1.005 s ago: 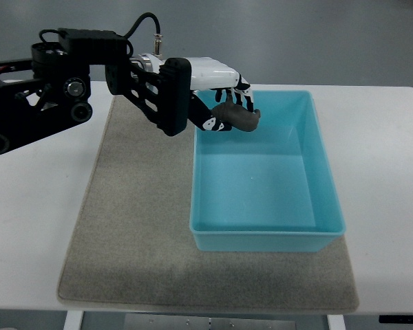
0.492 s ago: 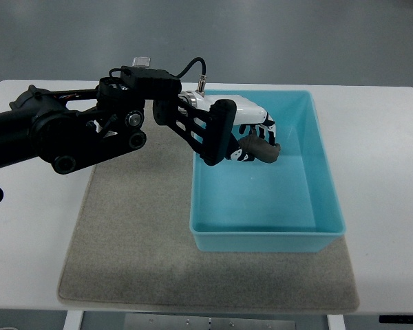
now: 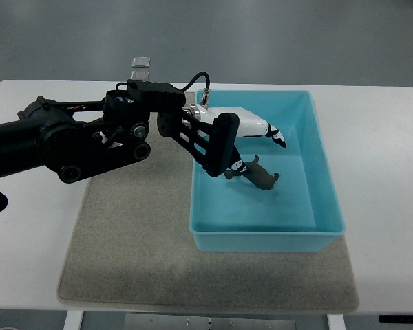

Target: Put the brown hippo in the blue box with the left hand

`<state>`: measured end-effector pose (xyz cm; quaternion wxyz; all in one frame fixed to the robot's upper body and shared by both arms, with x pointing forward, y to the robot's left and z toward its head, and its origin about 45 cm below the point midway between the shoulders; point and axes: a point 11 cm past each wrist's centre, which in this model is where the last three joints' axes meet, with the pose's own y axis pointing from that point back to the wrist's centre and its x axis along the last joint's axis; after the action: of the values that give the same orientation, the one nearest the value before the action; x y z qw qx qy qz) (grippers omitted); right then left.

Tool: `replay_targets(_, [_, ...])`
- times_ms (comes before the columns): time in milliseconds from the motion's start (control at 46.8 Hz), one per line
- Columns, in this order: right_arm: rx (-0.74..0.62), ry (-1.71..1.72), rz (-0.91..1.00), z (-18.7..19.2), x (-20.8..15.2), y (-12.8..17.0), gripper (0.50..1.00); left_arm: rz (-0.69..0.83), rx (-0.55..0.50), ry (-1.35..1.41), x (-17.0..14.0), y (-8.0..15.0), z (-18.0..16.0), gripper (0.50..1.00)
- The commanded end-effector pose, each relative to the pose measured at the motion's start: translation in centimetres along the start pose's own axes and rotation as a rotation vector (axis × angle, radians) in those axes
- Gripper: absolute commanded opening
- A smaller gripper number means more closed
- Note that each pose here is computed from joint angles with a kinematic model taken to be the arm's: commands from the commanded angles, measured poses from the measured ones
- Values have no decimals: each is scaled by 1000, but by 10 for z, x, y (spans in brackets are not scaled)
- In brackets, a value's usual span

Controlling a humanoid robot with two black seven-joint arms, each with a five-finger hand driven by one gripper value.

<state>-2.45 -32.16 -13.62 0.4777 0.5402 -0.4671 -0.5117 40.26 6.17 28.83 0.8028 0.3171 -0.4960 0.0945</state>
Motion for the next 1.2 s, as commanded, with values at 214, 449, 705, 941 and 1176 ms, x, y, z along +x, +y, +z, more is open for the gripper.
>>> replay_targets(214, [0,0,-1,0,0,0,936,85,-8,248,21,21,-15,999])
replay_targets(449, [0,0,-1,0,0,0,936,223,-7,592,51,62,-48,999])
replay_targets(705, [0,0,-1,0,0,0,936,381,-13,1034,62,122,-97,1000])
replay_targets(941, [0,0,1,0,0,0,936,441,-73,1366,43,163,-137,1000])
replay_targets(1176, [0,0,-1,0,0,0,936,458,-152,1551,14,177,-162,1000])
